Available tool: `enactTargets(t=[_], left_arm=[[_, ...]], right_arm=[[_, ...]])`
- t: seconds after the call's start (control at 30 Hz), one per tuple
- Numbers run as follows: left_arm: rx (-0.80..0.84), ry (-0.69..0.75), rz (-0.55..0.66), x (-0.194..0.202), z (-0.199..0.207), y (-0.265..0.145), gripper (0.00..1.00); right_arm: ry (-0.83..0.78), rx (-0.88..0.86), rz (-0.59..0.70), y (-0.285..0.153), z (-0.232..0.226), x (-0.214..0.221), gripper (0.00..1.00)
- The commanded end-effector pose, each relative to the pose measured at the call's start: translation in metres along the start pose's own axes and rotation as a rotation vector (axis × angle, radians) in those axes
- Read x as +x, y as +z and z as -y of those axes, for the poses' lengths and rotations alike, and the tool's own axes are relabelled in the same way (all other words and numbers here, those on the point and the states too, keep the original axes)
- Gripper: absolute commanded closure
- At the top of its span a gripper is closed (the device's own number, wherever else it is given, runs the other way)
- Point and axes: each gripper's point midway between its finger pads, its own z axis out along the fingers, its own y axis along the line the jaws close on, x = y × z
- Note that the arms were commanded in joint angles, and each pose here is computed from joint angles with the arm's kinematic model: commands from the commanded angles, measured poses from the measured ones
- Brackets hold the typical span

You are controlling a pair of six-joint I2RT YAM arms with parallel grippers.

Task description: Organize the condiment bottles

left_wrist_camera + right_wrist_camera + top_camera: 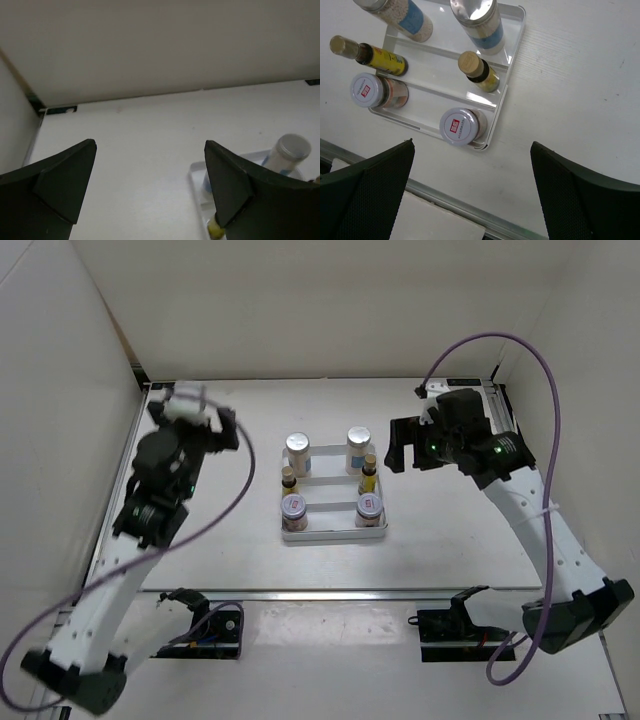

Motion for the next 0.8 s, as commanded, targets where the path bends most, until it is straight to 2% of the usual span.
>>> enactTargets(t=[0.0, 0.03, 0.07, 0.1, 0.17, 0.3, 0.37, 0.43, 0.5, 0.77], left_arm=[[-0.094, 0.135, -0.053, 0.074, -0.031, -0.025, 0.00], [-0.118, 0.125, 0.027, 0.067, -0.039, -0.041, 0.00], [-0.143, 0.182, -0.036, 0.110, -0.046, -0.046, 0.00], [-0.171, 0.169, -0.001, 0.110, -0.054, -0.058, 0.00], [-0.217, 0.168, -0.042, 0.145, -0.063, -0.066, 0.00], [-0.245, 0.137, -0.079, 0.182, -0.069, -0.078, 0.00], [-0.261, 0.114, -0.021, 0.171, -0.072, -0.083, 0.00], [-0.364, 0.024, 0.023, 0.170, -0.086, -0.086, 0.00], [-0.445, 0.044, 0.026, 0.173, -0.100, -0.092, 0.00], [-0.266, 0.166, 0.047, 0.186, -0.075, -0.087, 0.00]], right_arm=[[0.014, 0.042, 0.070, -0.019, 0.007, -0.001, 0.00], [0.014, 0.054, 0.072, -0.021, 0.010, 0.003, 0.00], [0.015, 0.055, 0.068, -0.019, 0.011, 0.009, 0.00], [0.014, 0.078, 0.100, -0.025, 0.015, 0.007, 0.00], [0.031, 0.114, 0.114, -0.030, 0.022, 0.010, 0.00], [0.046, 0.182, 0.174, -0.042, 0.033, 0.006, 0.00], [0.074, 0.230, 0.189, -0.049, 0.041, 0.005, 0.00], [0.092, 0.304, 0.218, -0.056, 0.053, 0.002, 0.00], [0.098, 0.321, 0.221, -0.058, 0.058, 0.004, 0.00], [0.110, 0.364, 0.230, -0.063, 0.066, 0.011, 0.00]])
